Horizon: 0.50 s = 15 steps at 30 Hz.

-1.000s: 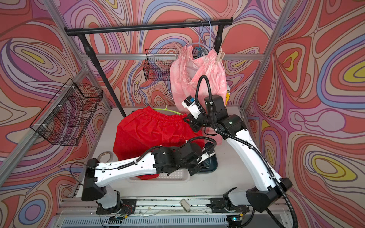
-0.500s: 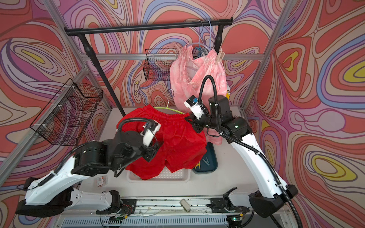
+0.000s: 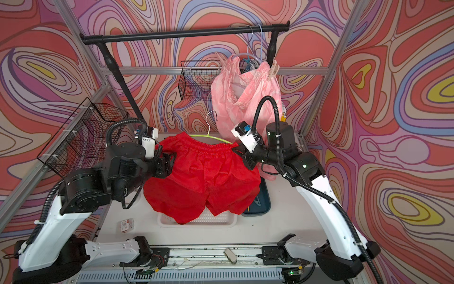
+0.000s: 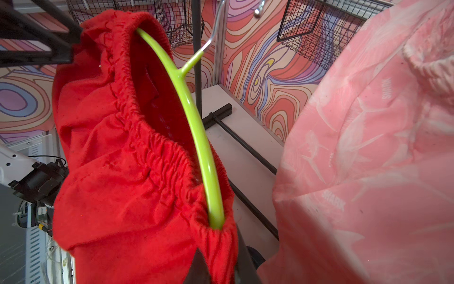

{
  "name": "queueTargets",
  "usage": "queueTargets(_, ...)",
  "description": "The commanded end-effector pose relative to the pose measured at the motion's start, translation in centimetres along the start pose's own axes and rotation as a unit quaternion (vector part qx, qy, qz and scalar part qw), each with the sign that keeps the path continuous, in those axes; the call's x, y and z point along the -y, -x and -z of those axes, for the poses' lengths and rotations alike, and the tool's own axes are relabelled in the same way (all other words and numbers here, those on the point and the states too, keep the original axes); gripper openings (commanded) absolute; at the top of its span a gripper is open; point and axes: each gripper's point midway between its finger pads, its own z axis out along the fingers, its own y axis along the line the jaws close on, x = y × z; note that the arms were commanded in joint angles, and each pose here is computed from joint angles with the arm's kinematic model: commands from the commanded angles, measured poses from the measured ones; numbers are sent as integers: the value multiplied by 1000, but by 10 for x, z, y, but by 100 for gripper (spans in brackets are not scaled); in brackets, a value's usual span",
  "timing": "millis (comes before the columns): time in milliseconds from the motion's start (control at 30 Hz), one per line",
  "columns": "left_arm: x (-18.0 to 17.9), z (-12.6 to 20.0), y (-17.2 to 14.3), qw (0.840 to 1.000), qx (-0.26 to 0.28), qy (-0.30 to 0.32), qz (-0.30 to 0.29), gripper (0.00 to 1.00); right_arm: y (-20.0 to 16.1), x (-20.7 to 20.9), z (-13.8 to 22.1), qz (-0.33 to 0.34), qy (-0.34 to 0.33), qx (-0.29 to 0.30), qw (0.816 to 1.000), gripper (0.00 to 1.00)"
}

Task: Remove the clothespins securing shorts to the hanger
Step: Remove the shorts from the hanger.

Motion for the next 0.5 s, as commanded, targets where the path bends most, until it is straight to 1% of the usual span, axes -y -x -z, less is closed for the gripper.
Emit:
queueTargets(0, 8, -5, 2, 1000, -21, -23, -1, 61, 20, -4, 15, 30, -11, 36, 999, 0)
queueTargets(133, 24, -11, 13, 999, -13, -52, 7, 61, 21, 3, 17, 33, -38, 34, 998, 0)
queueTargets(233, 37, -16, 16, 996, -21, -82, 22, 62, 19, 5, 10, 41, -56, 23, 997, 0)
queueTargets(267, 39, -17, 16, 996, -24, -85, 28, 63, 18, 3, 7, 47, -59, 20, 997, 0)
queueTargets(400, 36, -30, 17, 996, -18, -65, 52, 64, 19, -4, -3, 70, -62, 21, 995, 0)
queueTargets(467, 39, -37, 16, 995, -17, -73, 69, 65, 23, -8, -4, 78, -66, 28, 994, 0)
